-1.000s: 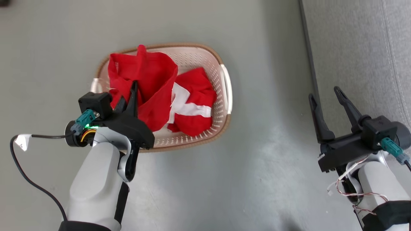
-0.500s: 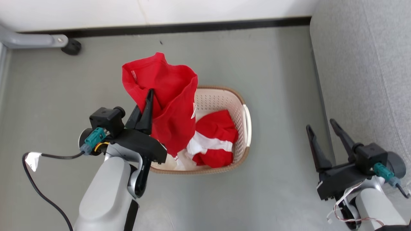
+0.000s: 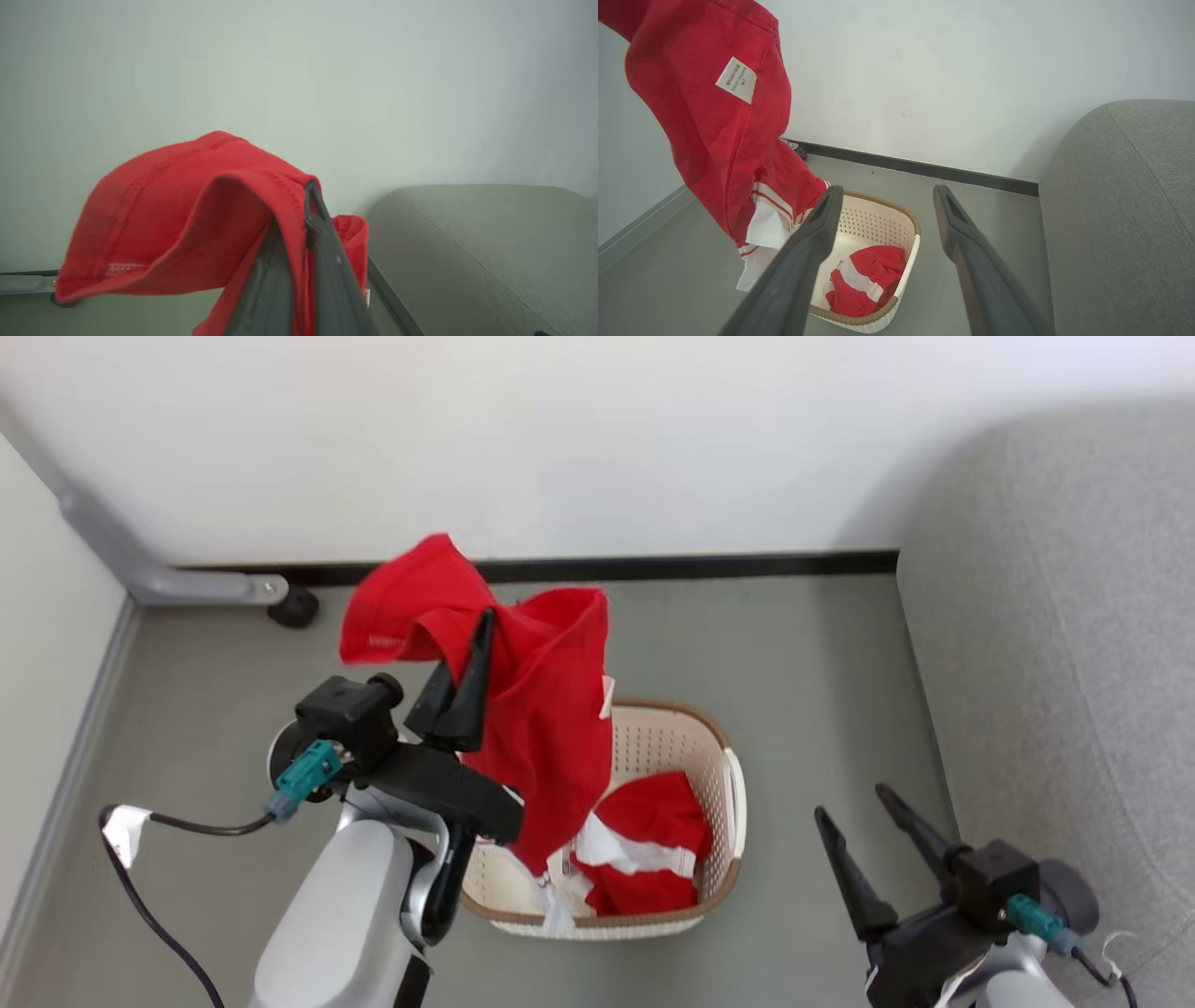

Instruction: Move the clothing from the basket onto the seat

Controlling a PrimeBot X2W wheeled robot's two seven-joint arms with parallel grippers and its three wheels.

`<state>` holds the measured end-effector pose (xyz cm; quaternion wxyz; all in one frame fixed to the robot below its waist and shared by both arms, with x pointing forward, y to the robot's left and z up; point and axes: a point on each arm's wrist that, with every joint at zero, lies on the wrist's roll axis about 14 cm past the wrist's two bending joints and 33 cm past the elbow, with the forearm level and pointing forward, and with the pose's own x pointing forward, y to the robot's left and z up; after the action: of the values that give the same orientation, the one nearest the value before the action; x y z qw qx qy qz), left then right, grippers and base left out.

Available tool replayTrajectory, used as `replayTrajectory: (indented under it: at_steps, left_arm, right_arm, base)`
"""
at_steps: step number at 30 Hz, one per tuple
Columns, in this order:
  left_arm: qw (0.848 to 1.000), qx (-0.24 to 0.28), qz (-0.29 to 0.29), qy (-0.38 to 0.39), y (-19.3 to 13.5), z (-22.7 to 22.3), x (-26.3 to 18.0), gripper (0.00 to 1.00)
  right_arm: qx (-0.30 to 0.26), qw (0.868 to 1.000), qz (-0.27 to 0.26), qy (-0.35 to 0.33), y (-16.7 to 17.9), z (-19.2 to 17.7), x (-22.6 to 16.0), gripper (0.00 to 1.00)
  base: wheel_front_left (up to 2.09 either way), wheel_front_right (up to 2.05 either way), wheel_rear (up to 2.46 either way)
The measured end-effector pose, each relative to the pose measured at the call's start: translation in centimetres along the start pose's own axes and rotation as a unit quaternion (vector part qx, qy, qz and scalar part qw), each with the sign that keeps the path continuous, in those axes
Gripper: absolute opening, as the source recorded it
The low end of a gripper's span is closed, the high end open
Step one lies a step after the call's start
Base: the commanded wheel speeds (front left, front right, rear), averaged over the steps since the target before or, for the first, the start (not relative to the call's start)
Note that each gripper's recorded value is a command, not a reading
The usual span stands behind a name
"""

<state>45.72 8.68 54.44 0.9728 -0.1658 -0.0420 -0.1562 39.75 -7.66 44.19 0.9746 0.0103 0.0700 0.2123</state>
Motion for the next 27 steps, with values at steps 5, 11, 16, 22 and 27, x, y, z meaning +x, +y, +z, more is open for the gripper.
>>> replayTrajectory:
  at_steps: [5,11,16,22,27]
  left_arm:
    - [0.999,0.009,-0.031,-0.023,-2.6,2.5,-1.3,0.00]
    - [0.996,0.022,-0.072,-0.057,-6.0,5.9,-2.7,0.00]
    - [0.992,0.032,-0.100,-0.071,-8.3,7.6,-3.6,0.00]
    - [0.991,0.035,-0.106,-0.067,-9.1,8.2,-3.9,0.00]
    - [0.991,0.030,-0.109,-0.066,-9.6,8.5,-4.0,0.00]
  right_arm:
    - [0.000,1.000,0.026,-0.012,2.4,0.9,-1.3,1.00]
    - [-0.011,0.997,0.067,-0.046,5.7,3.2,-2.1,1.00]
    - [-0.014,0.993,0.102,-0.064,8.2,4.4,-2.3,1.00]
    - [-0.007,0.987,0.142,-0.072,11.0,5.1,-2.1,1.00]
    - [-0.004,0.982,0.176,-0.075,13.1,5.5,-2.0,1.00]
  base:
    - [0.00,0.00,0.00]
    - [0.00,0.00,0.00]
    - [0.00,0.00,0.00]
    - [0.00,0.00,0.00]
    - [0.00,0.00,0.00]
